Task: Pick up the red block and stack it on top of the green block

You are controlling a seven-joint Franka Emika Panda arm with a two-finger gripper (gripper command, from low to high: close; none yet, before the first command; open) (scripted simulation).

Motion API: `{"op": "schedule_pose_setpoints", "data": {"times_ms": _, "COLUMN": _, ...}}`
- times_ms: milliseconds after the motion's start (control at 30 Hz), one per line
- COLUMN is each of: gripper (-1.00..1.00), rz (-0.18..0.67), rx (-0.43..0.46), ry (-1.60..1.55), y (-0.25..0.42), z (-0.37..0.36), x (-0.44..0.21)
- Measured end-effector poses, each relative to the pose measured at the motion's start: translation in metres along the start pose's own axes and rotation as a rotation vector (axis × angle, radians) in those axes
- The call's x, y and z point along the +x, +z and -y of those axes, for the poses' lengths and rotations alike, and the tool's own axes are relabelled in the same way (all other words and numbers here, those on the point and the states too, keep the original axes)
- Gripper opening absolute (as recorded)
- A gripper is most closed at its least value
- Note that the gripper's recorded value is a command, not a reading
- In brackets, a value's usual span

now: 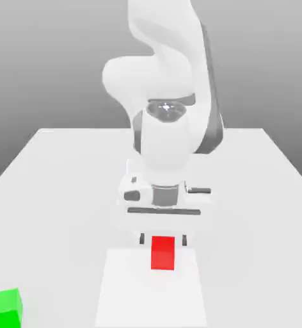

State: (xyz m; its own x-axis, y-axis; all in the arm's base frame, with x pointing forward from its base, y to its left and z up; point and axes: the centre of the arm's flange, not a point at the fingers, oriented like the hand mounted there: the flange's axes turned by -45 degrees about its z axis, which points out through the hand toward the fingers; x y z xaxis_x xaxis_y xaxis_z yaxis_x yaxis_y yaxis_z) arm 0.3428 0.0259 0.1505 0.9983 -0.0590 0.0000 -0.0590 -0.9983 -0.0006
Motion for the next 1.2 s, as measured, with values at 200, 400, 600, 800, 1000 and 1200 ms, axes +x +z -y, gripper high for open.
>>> {"op": "schedule_pose_setpoints", "data": {"times_ms": 200, "gripper": -1.0, "rz": -0.001, "rx": 0.0, "ry": -0.001, "y": 0.005, "z": 0.001, "x": -0.001}}
{"op": "schedule_pose_setpoints", "data": {"times_ms": 400, "gripper": -1.0, "rz": 0.0, "rx": -0.001, "ry": 0.0, "y": -0.024, "z": 0.0, "x": 0.001}}
{"op": "schedule_pose_setpoints", "data": {"times_ms": 600, "gripper": -1.0, "rz": 0.0, "rx": 0.0, "ry": 0.145, "y": -0.062, "z": -0.025, "x": 0.024}}
{"op": "schedule_pose_setpoints", "data": {"times_ms": 800, "gripper": -1.0, "rz": -0.001, "rx": 0.001, "ry": 0.542, "y": -0.076, "z": -0.102, "x": 0.088}}
{"op": "schedule_pose_setpoints", "data": {"times_ms": 1000, "gripper": -1.0, "rz": -0.001, "rx": 0.001, "ry": 0.931, "y": -0.088, "z": -0.194, "x": 0.135}}
{"op": "schedule_pose_setpoints", "data": {"times_ms": 1200, "gripper": -1.0, "rz": -0.002, "rx": 0.001, "ry": 1.232, "y": -0.071, "z": -0.279, "x": 0.151}}
